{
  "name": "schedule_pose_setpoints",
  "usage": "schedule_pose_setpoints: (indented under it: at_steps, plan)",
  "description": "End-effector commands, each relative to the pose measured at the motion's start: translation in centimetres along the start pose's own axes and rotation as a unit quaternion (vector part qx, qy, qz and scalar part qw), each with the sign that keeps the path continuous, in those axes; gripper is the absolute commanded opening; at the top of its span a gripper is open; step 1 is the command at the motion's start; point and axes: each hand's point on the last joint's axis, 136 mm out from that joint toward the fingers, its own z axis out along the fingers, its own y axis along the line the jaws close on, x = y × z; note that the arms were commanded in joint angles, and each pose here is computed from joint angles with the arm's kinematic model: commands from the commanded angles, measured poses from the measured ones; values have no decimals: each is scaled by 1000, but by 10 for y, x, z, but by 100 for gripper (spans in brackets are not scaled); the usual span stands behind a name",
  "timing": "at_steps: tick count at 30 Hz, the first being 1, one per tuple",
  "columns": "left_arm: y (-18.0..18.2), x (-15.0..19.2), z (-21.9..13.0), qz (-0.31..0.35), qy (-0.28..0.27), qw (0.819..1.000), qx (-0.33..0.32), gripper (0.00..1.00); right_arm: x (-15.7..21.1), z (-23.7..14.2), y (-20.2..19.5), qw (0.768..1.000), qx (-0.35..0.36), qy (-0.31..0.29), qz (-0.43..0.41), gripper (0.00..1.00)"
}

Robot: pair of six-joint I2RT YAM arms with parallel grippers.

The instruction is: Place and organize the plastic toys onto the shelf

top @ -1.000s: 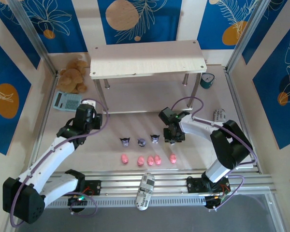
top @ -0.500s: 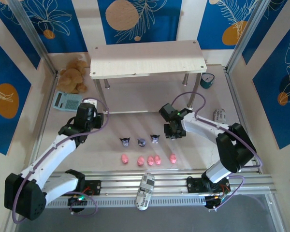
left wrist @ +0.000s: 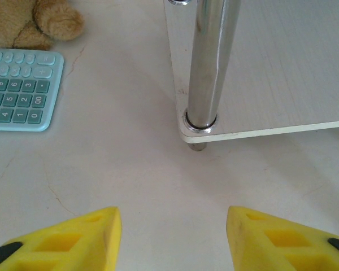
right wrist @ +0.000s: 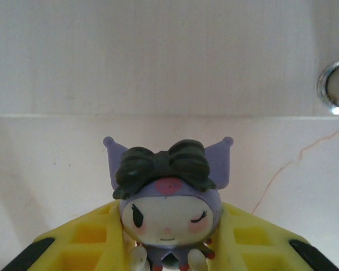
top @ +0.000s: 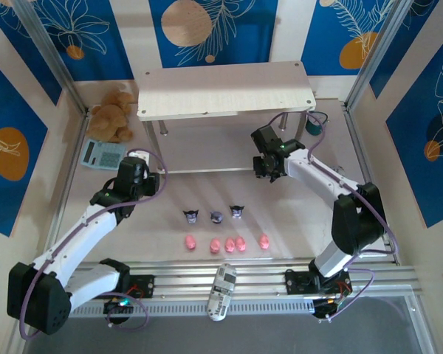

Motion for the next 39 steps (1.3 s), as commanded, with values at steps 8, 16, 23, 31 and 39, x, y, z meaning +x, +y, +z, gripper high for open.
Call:
schedule_pose_setpoints:
  at_steps: [8,16,23,31,39]
  plan:
    - [6,-12,-12,-6,-15,1000,-2,53,-36,21,-9,999,25,-27,-13,26]
    - [6,-11,-11,-5,-12,1000,0,53,-49,33,-17,999,30,-31,0,26]
    - [6,-10,-12,-4,-11,1000,-1,53,-56,40,-26,999,35,-34,11,26]
    - [5,-11,-11,-7,-12,1000,3,53,-64,42,-26,998,34,-55,19,26]
    - [5,-8,-9,-6,-8,1000,1,53,-72,47,-26,995,42,-82,27,26]
